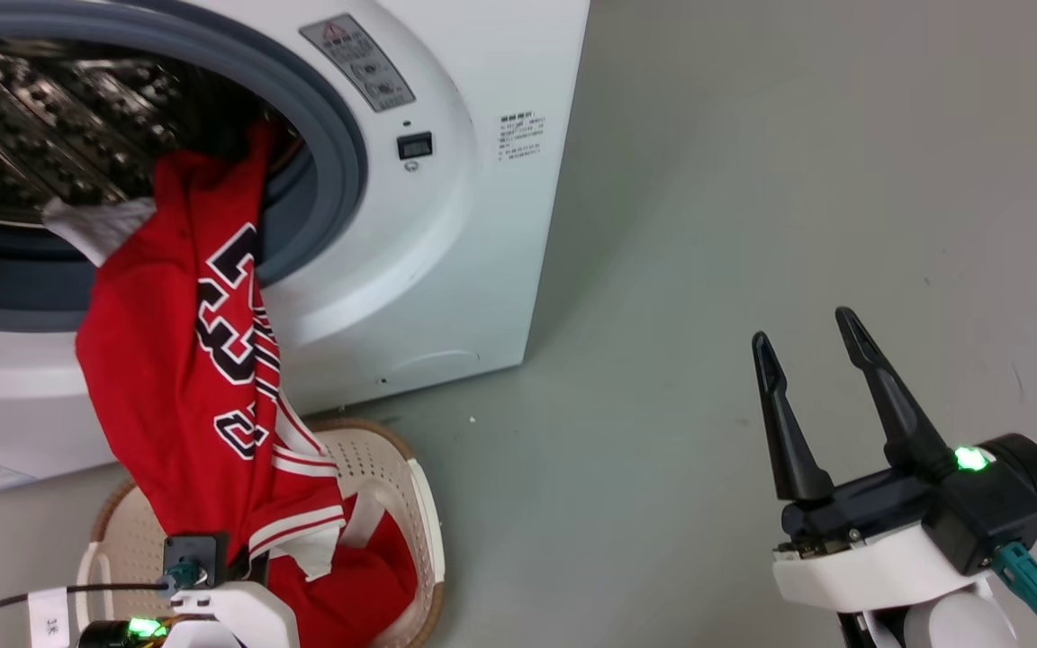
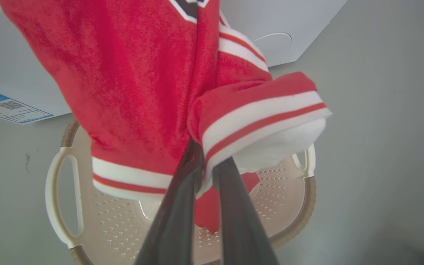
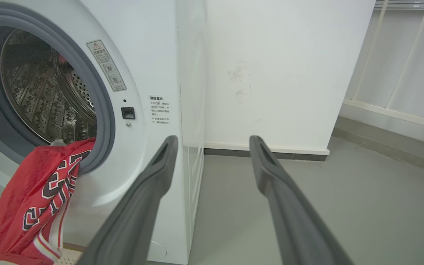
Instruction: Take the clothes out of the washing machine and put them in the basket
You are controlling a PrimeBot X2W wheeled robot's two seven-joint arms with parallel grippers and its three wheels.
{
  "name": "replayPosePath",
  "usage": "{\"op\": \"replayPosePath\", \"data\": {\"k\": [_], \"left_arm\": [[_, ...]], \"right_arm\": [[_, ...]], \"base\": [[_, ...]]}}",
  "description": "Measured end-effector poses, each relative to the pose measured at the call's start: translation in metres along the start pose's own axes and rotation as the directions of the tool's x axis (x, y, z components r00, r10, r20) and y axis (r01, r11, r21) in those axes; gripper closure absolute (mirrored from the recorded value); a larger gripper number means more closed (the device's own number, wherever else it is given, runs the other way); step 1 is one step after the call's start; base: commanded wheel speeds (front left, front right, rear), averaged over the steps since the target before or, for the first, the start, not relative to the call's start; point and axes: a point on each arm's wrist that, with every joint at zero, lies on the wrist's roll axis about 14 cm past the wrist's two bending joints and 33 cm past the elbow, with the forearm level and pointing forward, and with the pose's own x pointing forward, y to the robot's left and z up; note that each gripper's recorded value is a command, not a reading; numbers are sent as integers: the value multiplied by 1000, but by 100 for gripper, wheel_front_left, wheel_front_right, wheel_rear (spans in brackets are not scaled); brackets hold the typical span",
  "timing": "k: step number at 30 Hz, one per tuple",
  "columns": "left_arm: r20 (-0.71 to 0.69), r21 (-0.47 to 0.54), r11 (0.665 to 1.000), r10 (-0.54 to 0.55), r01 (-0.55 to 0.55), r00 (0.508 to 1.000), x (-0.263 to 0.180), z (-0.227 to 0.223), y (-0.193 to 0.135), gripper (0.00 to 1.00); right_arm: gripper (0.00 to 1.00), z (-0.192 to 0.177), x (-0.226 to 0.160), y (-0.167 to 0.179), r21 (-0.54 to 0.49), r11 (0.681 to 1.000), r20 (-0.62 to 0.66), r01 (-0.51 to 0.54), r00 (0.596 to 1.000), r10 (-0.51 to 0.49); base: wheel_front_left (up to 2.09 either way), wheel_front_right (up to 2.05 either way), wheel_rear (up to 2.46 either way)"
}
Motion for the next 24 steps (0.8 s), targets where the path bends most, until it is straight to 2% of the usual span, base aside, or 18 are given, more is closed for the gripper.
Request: {"op": "replayPosePath", "data": {"k": [10, 24], "left_arm": [[-185, -21, 1000, 9, -13, 983, 32, -46, 2, 100], [-313, -52, 999, -7, -9, 950, 72, -79, 0, 100]], "right_arm": [[0, -20, 22, -7, 1, 1000, -39, 10, 999, -10], [0, -56, 42, -20, -4, 999, -111, 37, 993, -37]], "base": [[0, 0, 0], [0, 0, 0]]}}
